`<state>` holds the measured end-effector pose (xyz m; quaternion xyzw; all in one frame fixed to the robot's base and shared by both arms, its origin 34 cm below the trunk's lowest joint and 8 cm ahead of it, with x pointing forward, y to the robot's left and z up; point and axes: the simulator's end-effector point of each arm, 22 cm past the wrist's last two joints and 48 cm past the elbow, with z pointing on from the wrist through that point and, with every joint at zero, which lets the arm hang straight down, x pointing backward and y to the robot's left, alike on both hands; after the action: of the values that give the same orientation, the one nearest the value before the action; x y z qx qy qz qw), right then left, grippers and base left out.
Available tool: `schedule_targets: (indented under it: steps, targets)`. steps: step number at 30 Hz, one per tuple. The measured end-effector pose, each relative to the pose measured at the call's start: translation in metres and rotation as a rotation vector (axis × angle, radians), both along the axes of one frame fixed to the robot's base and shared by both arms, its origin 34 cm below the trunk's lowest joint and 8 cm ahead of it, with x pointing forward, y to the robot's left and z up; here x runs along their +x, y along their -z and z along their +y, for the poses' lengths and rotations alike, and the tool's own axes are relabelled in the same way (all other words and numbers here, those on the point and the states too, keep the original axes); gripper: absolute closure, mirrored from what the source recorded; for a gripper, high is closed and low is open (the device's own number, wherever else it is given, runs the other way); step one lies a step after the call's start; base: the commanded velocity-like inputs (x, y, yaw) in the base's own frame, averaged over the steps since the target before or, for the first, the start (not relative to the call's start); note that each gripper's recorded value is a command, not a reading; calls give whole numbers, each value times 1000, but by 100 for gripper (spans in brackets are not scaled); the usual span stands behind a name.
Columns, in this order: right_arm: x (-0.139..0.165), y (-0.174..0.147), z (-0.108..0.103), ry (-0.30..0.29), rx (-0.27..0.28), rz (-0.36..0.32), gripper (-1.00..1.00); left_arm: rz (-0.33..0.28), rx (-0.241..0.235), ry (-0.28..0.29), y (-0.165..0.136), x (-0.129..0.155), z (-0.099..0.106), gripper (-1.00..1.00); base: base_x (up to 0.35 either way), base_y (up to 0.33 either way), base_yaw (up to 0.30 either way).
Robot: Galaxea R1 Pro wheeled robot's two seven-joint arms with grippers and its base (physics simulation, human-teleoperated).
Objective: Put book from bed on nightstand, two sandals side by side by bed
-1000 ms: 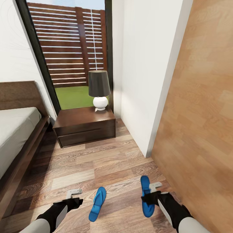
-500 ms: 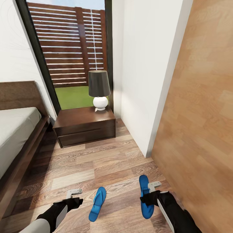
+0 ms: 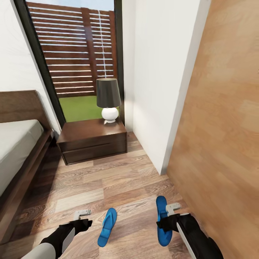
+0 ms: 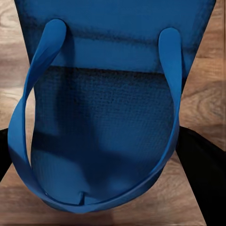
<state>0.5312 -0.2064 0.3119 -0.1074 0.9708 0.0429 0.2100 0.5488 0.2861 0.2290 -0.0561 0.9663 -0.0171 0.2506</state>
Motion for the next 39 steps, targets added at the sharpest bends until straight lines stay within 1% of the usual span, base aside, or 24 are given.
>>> schedule_targets:
  steps: [10,14,20,29,39]
  targets:
    - [-2,0,1,-1,1,6,100,0,0,0,0,0,0,-100,0,0,-258]
    - [-2,0,1,-1,0,6,100,0,-1,0,0,0,0,-100,0,0,-147]
    - [-2,0,1,-1,2,7,100,0,-2,1,0,0,-1,-100,0,-16,-38]
    - [-3,1,5,-6,4,10,100,0,-4,2,0,0,-1,-100,0,-106,-6]
    - [-4,1,7,-11,3,12,100,-1,-4,4,0,0,-1,-100,0,-18,-1]
